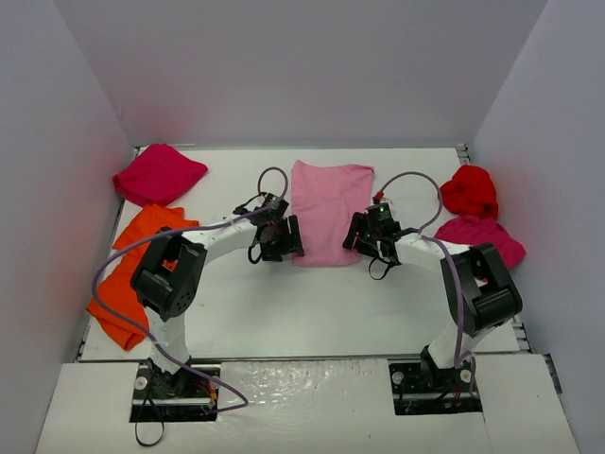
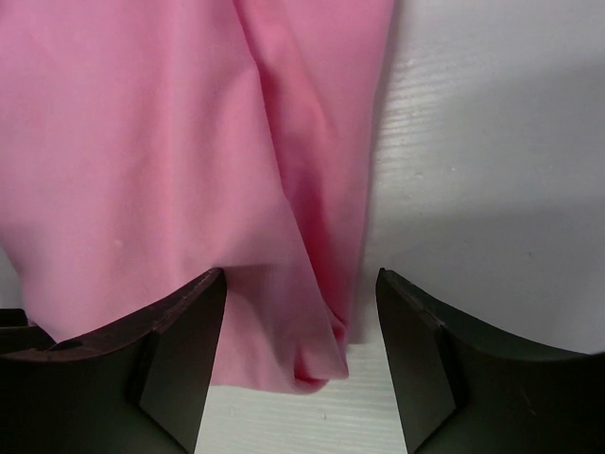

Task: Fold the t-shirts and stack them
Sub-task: Fold the tshirt

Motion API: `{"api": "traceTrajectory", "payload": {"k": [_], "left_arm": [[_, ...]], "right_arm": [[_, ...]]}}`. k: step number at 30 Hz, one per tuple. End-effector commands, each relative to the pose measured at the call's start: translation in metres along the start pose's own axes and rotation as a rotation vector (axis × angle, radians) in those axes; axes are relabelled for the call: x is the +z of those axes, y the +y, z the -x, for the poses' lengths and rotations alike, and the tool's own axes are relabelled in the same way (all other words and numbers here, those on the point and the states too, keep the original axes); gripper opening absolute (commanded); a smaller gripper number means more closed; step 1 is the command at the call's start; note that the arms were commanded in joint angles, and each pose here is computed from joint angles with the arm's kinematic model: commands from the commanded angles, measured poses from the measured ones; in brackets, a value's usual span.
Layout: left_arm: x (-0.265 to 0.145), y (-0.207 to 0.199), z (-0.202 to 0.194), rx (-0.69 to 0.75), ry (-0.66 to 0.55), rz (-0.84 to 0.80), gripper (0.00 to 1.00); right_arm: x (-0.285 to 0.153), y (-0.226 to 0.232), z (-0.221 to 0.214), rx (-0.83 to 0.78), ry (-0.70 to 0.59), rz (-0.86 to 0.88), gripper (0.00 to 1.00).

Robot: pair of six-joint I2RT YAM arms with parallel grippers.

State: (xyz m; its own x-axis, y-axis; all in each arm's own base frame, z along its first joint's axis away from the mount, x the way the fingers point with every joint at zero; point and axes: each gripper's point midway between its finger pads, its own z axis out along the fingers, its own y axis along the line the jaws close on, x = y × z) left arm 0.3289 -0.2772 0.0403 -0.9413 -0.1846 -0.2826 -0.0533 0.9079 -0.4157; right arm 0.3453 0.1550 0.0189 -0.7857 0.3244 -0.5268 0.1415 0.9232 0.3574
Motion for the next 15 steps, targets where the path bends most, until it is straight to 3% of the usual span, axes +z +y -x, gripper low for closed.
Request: {"api": "traceTrajectory", "payload": {"k": [1,15], "left_arm": [[-0.005,-0.020,0.017,0.012,-0.059,-0.058,0.61],[0.007,-0.036,0.014,-0.038,-0.076,-0.177,0.61]], "right_arm": [[0.009,0.004,-0.017,0.020,0.053,0.031,0.59],[-0.018,0.005,-0.029,0.000,0.076,0.024,0.57]]}}
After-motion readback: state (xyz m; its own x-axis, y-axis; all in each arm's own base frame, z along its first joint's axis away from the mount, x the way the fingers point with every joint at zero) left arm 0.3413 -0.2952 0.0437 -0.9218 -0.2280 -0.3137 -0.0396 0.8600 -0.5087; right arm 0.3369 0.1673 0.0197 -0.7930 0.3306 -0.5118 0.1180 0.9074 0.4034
